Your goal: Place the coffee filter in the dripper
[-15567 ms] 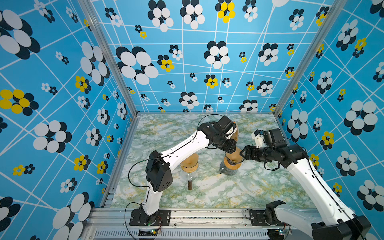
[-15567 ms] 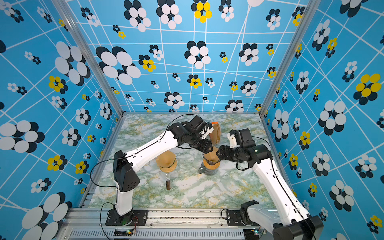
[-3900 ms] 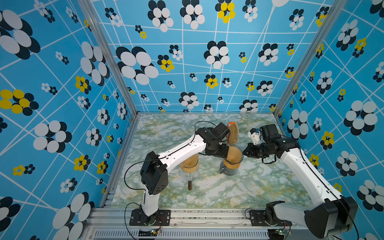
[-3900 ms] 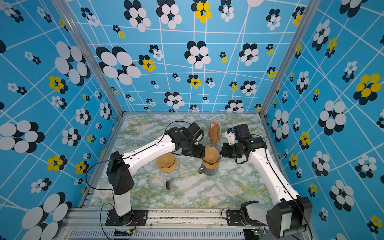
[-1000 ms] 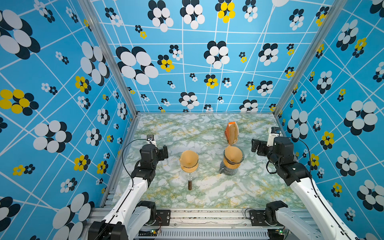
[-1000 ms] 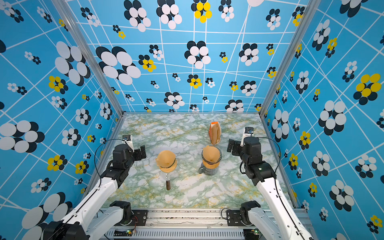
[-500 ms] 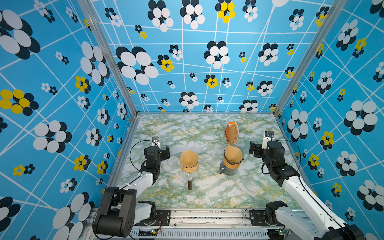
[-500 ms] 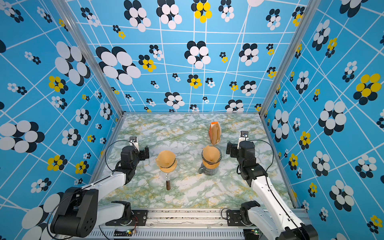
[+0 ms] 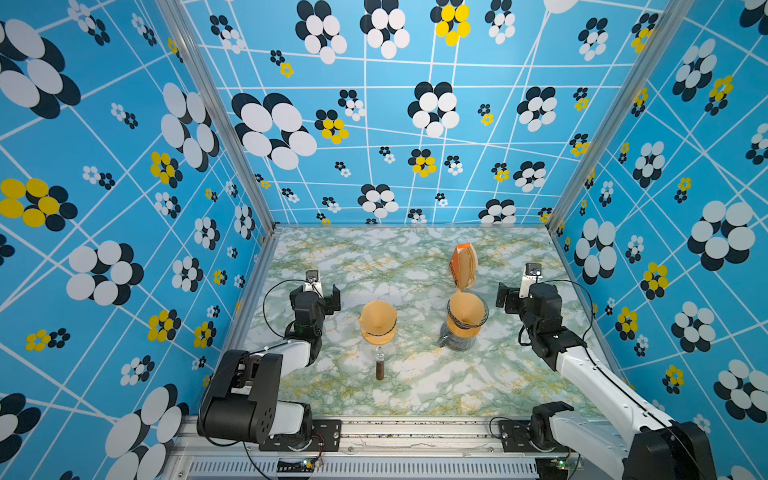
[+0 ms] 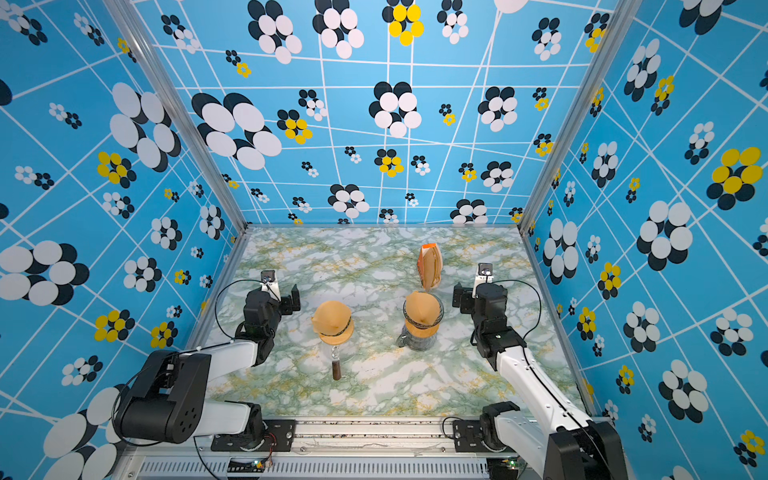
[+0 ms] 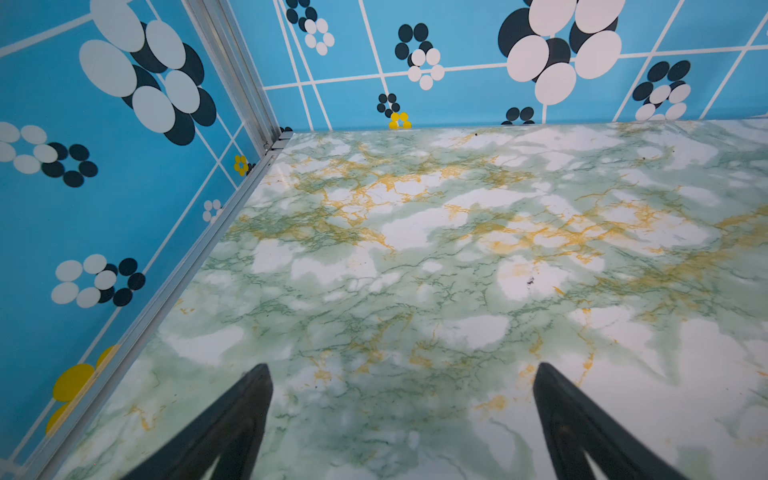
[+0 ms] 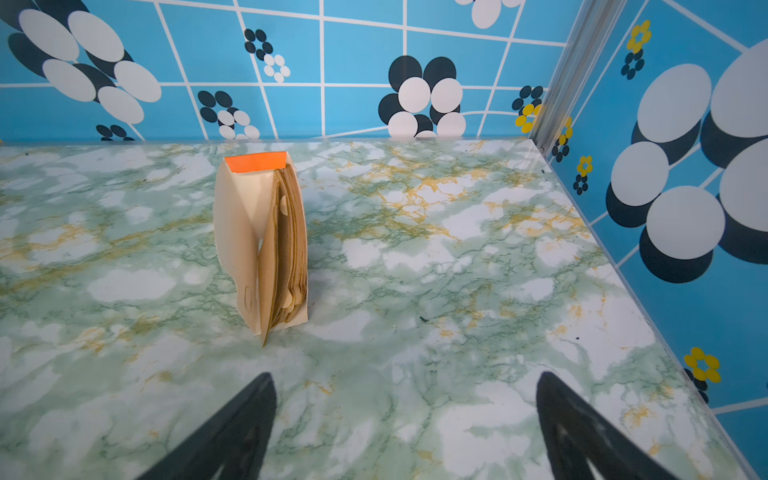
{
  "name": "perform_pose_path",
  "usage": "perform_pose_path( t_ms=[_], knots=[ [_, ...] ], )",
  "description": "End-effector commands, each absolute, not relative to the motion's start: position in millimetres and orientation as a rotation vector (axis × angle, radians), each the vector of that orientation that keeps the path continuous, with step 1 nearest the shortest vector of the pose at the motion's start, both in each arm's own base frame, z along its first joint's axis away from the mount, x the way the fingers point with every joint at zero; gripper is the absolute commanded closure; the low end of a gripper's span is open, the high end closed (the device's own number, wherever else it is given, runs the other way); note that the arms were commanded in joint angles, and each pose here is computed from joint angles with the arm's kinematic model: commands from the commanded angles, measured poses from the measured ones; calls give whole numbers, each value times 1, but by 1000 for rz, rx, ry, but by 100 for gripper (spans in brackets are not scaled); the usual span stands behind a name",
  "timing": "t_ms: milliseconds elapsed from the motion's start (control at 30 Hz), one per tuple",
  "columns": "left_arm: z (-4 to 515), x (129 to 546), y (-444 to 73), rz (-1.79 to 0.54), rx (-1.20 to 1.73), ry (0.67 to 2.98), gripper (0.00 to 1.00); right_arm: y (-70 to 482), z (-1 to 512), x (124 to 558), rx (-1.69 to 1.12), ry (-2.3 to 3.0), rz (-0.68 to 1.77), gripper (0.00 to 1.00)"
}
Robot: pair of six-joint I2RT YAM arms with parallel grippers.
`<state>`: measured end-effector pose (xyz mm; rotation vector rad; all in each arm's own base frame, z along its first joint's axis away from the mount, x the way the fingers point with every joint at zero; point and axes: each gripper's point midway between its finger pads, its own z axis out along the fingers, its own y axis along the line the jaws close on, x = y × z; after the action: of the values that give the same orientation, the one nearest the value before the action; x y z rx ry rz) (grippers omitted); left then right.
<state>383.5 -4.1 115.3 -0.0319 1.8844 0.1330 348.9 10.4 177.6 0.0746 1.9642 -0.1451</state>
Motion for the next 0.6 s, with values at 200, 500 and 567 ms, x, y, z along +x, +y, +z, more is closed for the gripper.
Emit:
perform_pose_path(
  t_ms=[200, 500, 567],
  knots=[
    [107, 394, -5, 117, -16, 1878, 1, -7, 152, 371, 75, 1929, -93, 1],
    [97, 397, 2, 71, -42, 1898, 1, -21, 125, 384, 93, 1917, -73, 1],
    [97, 397, 2, 69, -43, 1898, 1, -24, 121, 386, 114, 1911, -50, 1]
  ],
)
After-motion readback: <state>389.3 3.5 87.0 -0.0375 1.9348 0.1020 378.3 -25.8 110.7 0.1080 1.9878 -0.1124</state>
